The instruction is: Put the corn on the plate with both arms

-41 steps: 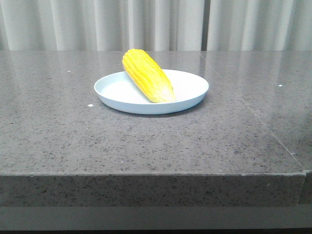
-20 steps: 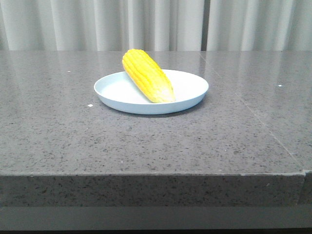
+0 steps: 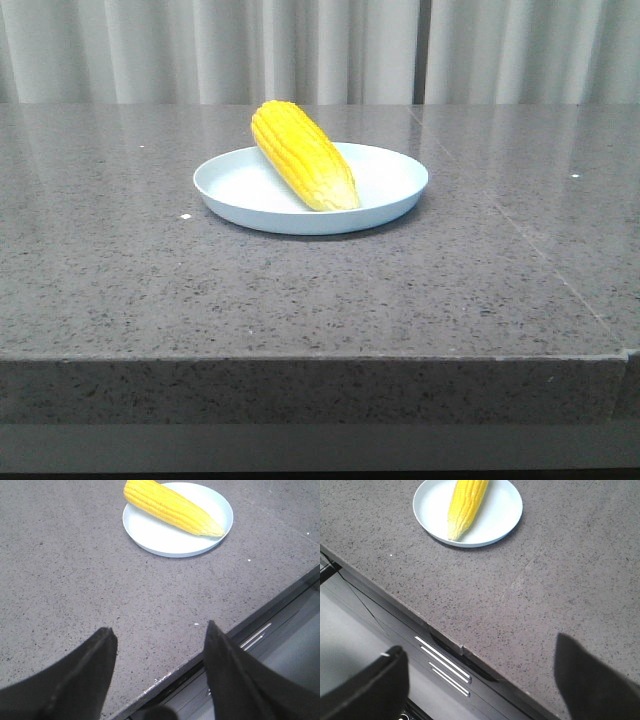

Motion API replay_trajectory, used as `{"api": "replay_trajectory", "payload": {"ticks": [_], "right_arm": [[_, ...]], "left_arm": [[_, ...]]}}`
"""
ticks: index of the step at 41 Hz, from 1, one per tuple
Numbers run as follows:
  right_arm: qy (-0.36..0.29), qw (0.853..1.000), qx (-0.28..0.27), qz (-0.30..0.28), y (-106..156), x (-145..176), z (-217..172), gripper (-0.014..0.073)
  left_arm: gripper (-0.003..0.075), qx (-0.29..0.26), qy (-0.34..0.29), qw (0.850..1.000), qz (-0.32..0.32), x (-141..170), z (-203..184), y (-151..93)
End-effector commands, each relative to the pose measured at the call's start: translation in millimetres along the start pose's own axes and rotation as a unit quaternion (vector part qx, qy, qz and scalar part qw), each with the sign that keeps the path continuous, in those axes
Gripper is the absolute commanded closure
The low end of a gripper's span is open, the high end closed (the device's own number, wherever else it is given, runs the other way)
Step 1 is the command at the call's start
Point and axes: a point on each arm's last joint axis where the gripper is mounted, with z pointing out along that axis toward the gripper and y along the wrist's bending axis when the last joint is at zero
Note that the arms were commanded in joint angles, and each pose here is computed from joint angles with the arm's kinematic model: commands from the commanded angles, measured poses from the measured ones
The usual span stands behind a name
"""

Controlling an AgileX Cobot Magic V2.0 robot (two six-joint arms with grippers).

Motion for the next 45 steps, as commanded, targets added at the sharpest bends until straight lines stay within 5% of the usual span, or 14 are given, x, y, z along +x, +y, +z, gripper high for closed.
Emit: {"api": "replay_trajectory", "payload": {"ticks": [1,7,13,45], "right_arm": [[-0.042,0.999,0.009,-0.01,-1.6,-10.7,-4.9,0.0125],[-0.042,0.999,0.009,-0.01,-1.6,-10.7,-4.9,0.0441],[-0.042,0.999,0.009,-0.01,-1.5,-10.7,-4.9,0.0662],[-0.043,0.999,0.007,-0.009,-1.2,-10.9,-4.9,0.0663]], "left_arm": [[0.0381,0.004,-0.048,0.999,0.006,-12.6,-3.8,-0.4],[0.0563,0.004,-0.048,0.999,0.006,-12.6,-3.8,-0.4],[0.0738,0.004,-0.049,0.999,0.006,-12.8,-3.8,-0.4],[0.0741,0.005,-0.057,0.998,0.004,-10.2,-4.9,-0.1]]}}
